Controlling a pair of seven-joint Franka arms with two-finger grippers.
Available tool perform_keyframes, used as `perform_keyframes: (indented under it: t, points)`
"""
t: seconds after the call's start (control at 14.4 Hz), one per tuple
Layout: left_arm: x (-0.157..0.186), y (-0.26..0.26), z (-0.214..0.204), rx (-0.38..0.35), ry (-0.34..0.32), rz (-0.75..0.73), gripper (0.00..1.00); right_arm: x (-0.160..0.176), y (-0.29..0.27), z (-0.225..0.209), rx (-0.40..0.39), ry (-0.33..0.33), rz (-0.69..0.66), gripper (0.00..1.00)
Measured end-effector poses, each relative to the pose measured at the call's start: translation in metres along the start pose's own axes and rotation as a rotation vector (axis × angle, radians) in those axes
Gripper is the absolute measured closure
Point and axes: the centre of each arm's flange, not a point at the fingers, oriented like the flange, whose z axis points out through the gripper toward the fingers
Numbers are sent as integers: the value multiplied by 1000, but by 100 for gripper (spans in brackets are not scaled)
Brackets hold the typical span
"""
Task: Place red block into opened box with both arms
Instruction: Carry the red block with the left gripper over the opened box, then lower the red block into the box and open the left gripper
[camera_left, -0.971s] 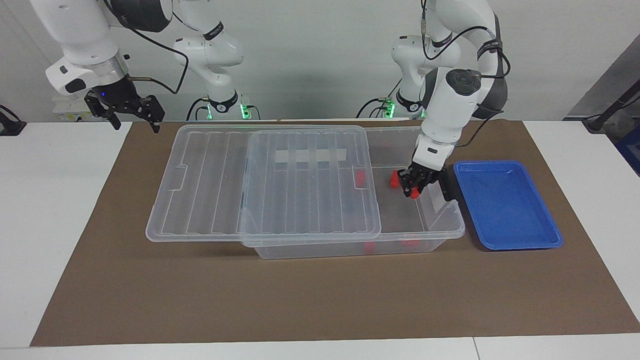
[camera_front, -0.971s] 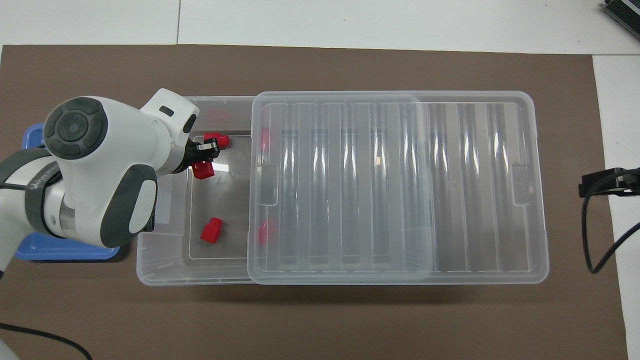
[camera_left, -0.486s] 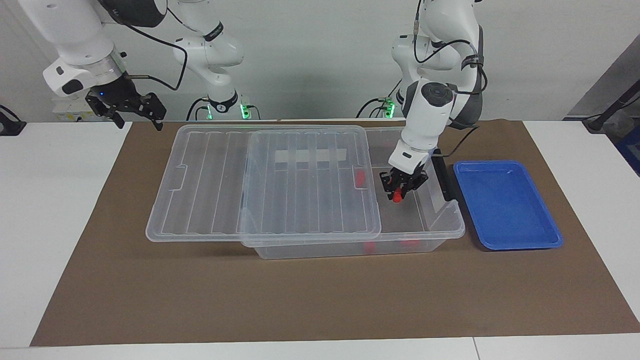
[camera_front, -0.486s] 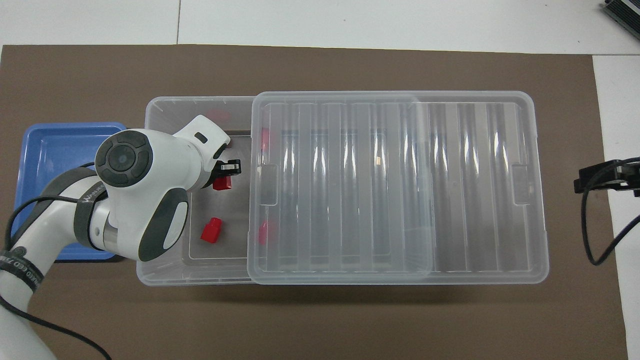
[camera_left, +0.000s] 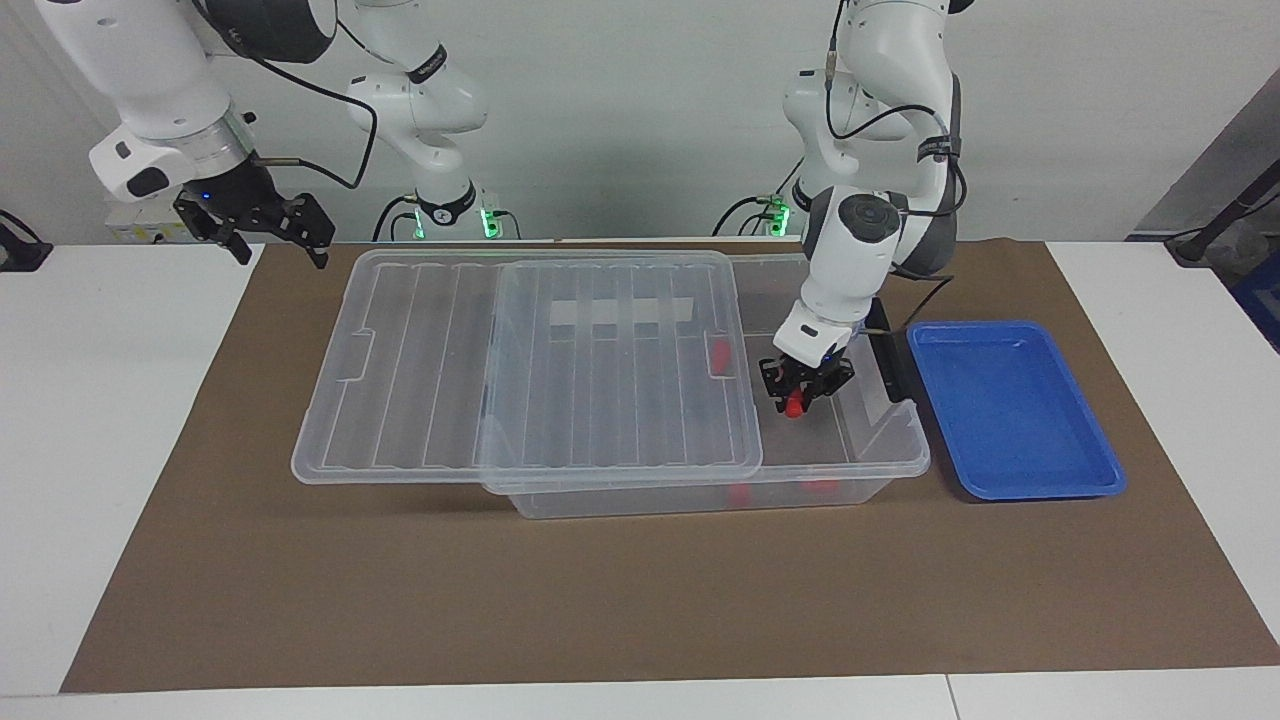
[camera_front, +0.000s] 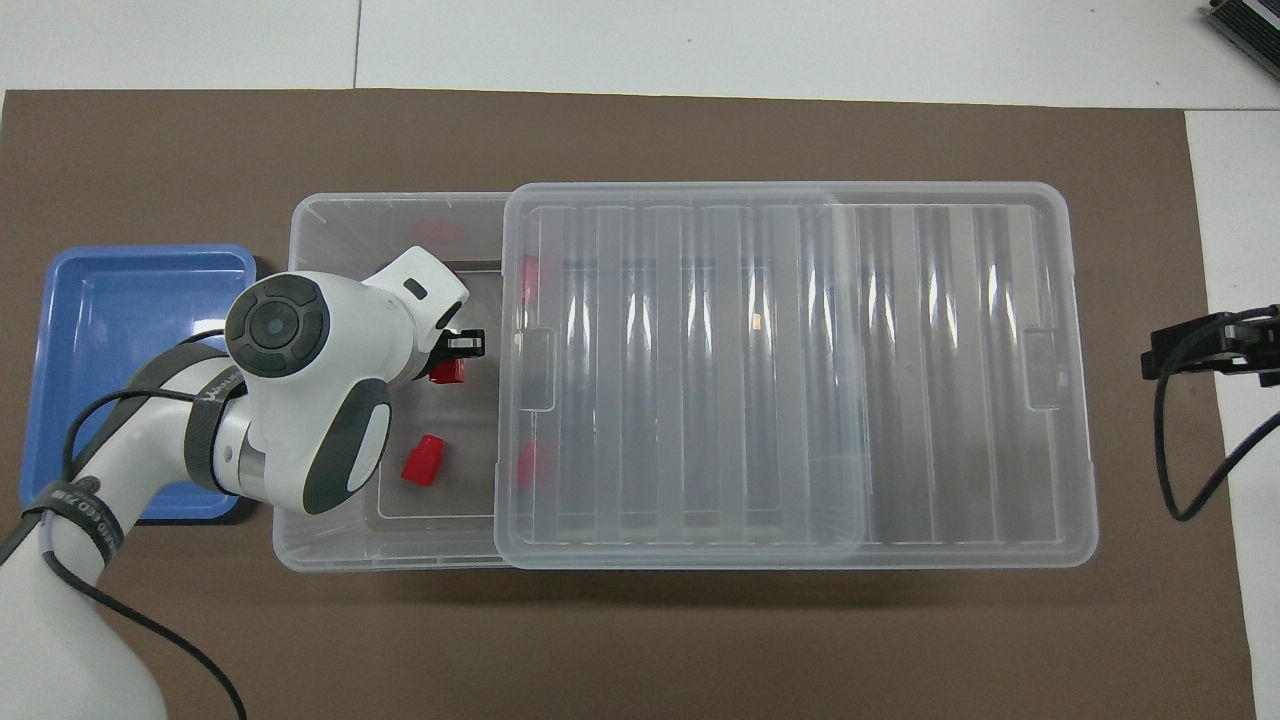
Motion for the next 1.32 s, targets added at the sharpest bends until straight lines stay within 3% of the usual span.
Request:
perform_keyframes:
  t: [0.62, 1.32]
  points:
    - [-4, -16, 42, 7, 1, 8, 66, 0, 0, 1, 1, -1, 0, 0]
    - [-8, -20, 46, 5, 14, 6, 66, 0, 0, 1, 1, -2, 0, 0]
